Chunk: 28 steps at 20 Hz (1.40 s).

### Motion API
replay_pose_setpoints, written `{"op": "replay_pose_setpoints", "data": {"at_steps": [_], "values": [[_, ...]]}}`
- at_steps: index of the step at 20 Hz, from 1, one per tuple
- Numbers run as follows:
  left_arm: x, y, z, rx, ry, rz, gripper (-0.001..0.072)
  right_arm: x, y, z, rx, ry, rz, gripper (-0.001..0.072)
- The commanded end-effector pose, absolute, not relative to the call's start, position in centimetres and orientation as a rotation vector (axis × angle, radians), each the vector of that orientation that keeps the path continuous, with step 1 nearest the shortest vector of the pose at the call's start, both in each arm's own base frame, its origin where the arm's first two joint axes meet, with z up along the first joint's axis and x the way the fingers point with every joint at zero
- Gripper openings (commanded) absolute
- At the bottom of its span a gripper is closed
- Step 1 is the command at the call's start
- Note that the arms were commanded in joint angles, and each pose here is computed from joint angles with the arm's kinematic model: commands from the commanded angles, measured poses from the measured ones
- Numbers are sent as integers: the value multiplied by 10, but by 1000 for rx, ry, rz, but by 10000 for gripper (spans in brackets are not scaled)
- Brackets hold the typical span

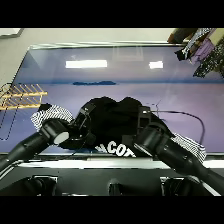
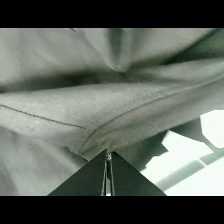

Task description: Fold the clothes and pants, and hang the long-sleeved shirts on hangers.

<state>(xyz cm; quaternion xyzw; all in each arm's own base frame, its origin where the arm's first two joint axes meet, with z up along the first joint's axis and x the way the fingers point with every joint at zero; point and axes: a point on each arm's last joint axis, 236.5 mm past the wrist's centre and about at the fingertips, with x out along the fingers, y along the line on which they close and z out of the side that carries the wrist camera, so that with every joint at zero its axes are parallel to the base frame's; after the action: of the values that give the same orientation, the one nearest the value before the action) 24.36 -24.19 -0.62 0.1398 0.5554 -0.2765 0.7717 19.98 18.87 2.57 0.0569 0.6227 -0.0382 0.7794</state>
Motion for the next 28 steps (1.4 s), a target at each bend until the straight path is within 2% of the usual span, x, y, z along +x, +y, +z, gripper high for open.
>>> {"op": "replay_pose_setpoints", "data": {"at_steps": [1,3,4,8,11,15,22,25,26,27,28], "values": [[166,-257,29,188,1442,-783,19,165,171,54,162,1416,-86,28],[141,-267,37,105,1530,-823,19,157,161,66,176,1411,-82,28],[142,-274,39,63,1521,-816,19,157,157,67,169,1405,-92,28],[176,-296,41,-106,1434,-722,19,194,150,56,95,1299,-174,29],[198,-301,25,-127,1409,-669,19,225,176,34,92,1247,-150,29],[231,-297,-3,-166,1410,-583,19,251,209,2,178,1218,-165,29],[279,-249,-21,-128,1359,-434,19,240,187,-7,106,1263,-266,36],[289,-256,-20,-141,1316,-440,19,249,203,-7,155,1236,-209,37],[291,-258,-22,-143,1308,-442,19,252,209,-7,179,1225,-194,56],[292,-260,-23,-143,1304,-444,19,253,210,-7,196,1225,-200,114],[293,-260,-24,-144,1303,-442,19,250,210,-9,202,1236,-208,240]]}}
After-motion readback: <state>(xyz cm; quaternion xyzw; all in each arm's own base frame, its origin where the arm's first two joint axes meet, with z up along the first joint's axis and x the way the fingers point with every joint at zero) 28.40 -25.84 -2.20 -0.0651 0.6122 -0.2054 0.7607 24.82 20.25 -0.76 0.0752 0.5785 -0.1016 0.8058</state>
